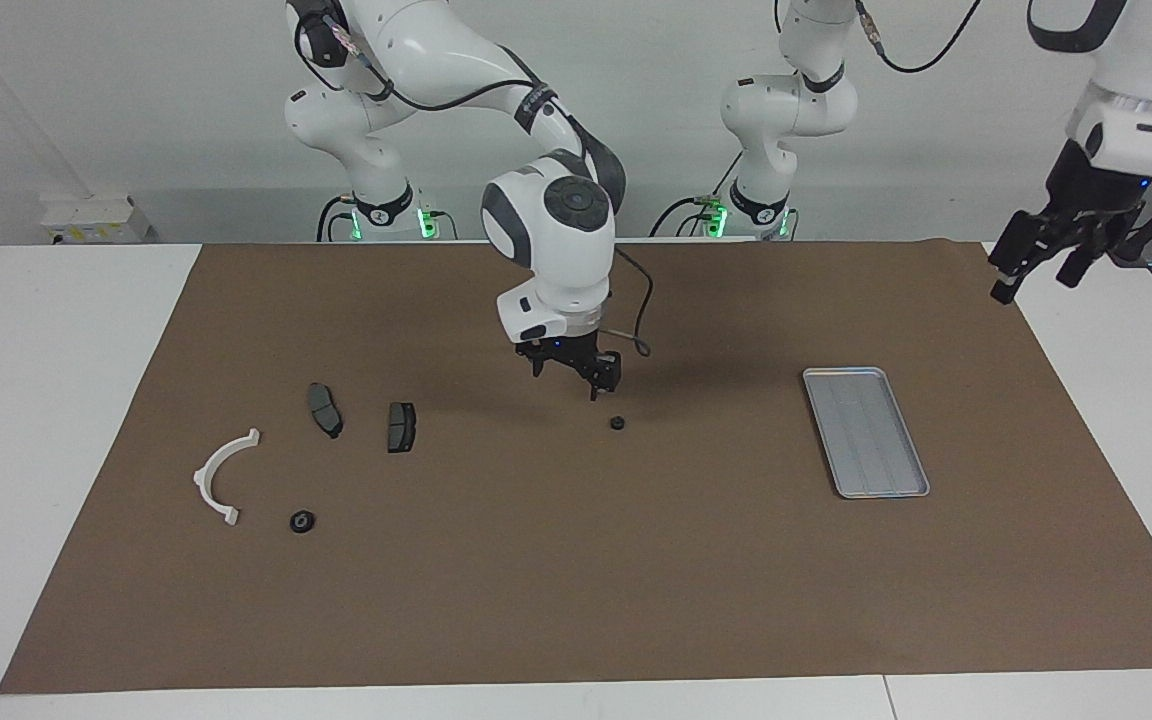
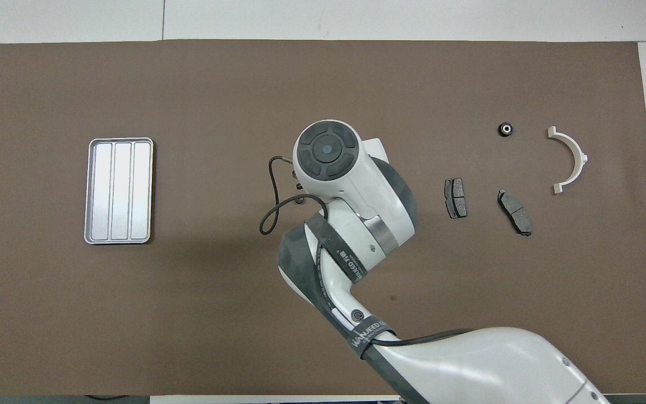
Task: Place bearing gear from tray to pile
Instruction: 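Withdraw the left gripper while the right gripper moves to the center gear, then grasp the second bearing gear mid-table with the right gripper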
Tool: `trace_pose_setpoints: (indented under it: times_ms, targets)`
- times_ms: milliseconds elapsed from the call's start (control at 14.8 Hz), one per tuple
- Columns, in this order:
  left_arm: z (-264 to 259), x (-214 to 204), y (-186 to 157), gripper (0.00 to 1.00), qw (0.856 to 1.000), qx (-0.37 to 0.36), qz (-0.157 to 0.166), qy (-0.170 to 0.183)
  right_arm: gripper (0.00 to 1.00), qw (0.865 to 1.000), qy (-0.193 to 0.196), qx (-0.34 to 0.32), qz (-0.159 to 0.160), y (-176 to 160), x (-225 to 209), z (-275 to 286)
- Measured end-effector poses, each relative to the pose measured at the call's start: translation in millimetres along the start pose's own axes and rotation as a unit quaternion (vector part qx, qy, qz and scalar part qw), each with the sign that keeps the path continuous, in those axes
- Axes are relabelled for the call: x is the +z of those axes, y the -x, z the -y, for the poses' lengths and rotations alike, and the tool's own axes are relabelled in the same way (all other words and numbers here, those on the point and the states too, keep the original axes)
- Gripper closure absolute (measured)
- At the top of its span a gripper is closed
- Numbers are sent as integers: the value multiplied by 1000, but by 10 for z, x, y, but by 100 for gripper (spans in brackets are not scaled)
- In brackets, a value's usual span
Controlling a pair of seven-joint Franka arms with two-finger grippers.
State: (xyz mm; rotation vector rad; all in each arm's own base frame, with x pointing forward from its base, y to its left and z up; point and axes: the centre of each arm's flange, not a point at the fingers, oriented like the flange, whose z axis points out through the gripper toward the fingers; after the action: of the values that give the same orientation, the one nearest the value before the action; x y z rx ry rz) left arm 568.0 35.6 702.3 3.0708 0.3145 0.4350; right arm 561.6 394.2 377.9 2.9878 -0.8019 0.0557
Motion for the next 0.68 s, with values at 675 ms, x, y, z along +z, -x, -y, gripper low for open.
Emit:
trace_pose_setpoints:
  times_ms: [675]
  targets:
    - [-312,290,400,0,991,81,105,-3,0,998,-42,46,-26,216,671,496]
